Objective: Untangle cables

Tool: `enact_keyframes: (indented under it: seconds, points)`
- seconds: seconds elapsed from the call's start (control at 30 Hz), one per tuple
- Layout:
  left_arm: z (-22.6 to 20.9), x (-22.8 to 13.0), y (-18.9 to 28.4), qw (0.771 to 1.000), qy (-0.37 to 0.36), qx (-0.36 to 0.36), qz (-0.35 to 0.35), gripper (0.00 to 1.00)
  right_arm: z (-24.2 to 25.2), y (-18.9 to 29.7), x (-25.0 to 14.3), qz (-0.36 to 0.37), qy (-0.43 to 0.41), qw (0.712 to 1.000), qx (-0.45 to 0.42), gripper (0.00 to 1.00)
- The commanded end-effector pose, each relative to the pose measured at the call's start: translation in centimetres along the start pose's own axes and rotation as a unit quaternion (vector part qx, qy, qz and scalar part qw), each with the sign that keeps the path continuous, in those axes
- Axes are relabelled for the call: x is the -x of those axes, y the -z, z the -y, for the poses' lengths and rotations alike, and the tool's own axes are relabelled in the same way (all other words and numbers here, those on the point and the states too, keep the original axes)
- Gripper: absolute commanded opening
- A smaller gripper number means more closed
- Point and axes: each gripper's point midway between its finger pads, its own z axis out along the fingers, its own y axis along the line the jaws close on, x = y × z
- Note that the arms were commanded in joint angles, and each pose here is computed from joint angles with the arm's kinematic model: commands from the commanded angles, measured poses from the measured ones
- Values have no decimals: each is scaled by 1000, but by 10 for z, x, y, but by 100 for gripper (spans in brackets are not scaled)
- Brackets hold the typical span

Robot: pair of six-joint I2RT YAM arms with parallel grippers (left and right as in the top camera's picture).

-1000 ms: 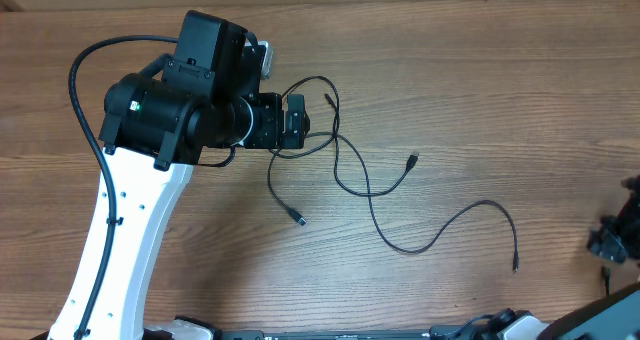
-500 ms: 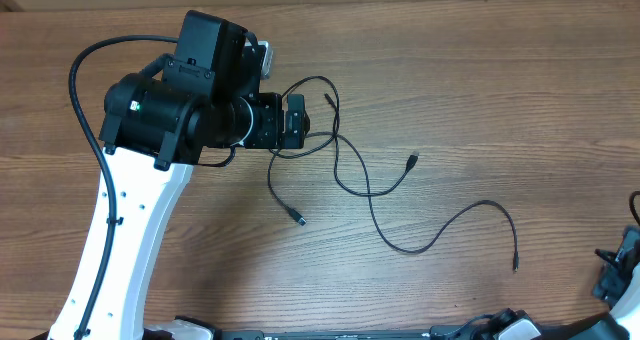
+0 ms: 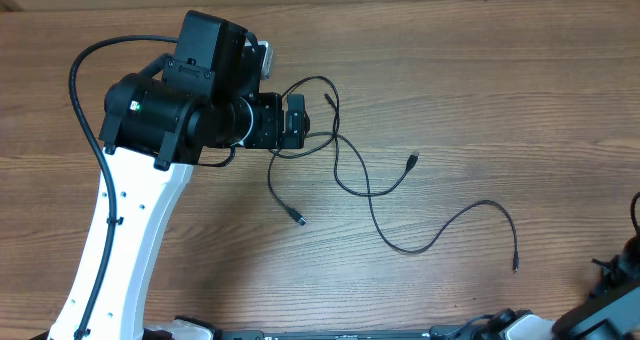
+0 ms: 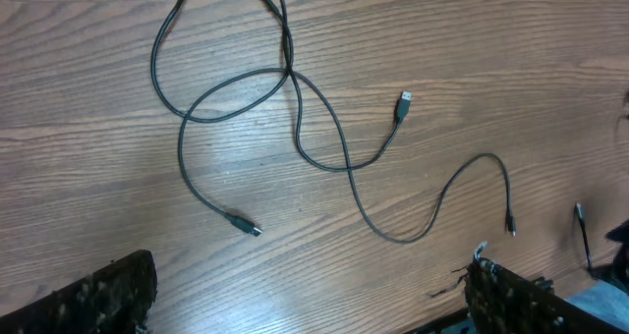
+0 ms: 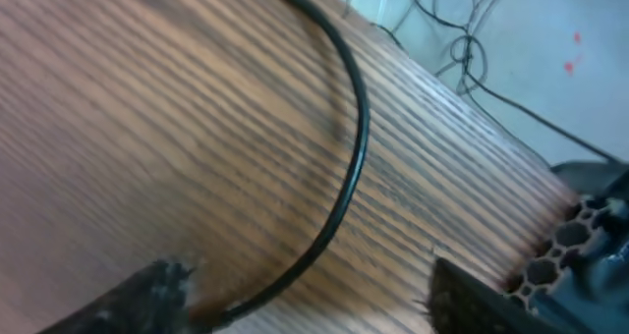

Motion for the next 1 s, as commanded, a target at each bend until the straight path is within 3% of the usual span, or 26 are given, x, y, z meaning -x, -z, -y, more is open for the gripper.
enact_keyframes:
  seconds: [0.0,0.1,0.27,0.3,0.47,0.57,0.67,0.87,0.9,0.93,0.97]
  points:
    - [-2,2,0,1000,-5,4,1,100,-6,-6,4,21,-11,1000,-10,66]
    - [-2,2,0,1000,-5,4,1,100,-6,-16,0,20,-4,1000,-23,57]
    - [-2,2,0,1000,-5,4,1,100,-11,-27,-9,8,0,1000,-30,7]
    - [-2,2,0,1000,-5,4,1,100,-15,-28,-12,1,1,1000,-22,4]
    - [-2,2,0,1000,-5,4,1,99,-87,-8,-48,-119,63,983,128,4]
    - [-2,2,0,1000,-5,4,1,100,-157,41,-67,-185,128,929,294,4]
    - [-2,2,0,1000,-5,4,1,100,-203,83,-53,-168,134,895,391,4]
    - [-2,2,-1,1000,-5,4,1,100,-238,107,-3,-57,85,893,439,4]
    - [-2,2,0,1000,-5,4,1,100,-238,107,1,-44,88,893,439,7]
    - [-2,2,-1,1000,-5,4,1,100,-238,106,4,-31,94,894,437,22]
    - [-2,2,0,1000,-5,4,1,100,-238,104,7,-20,95,896,433,49]
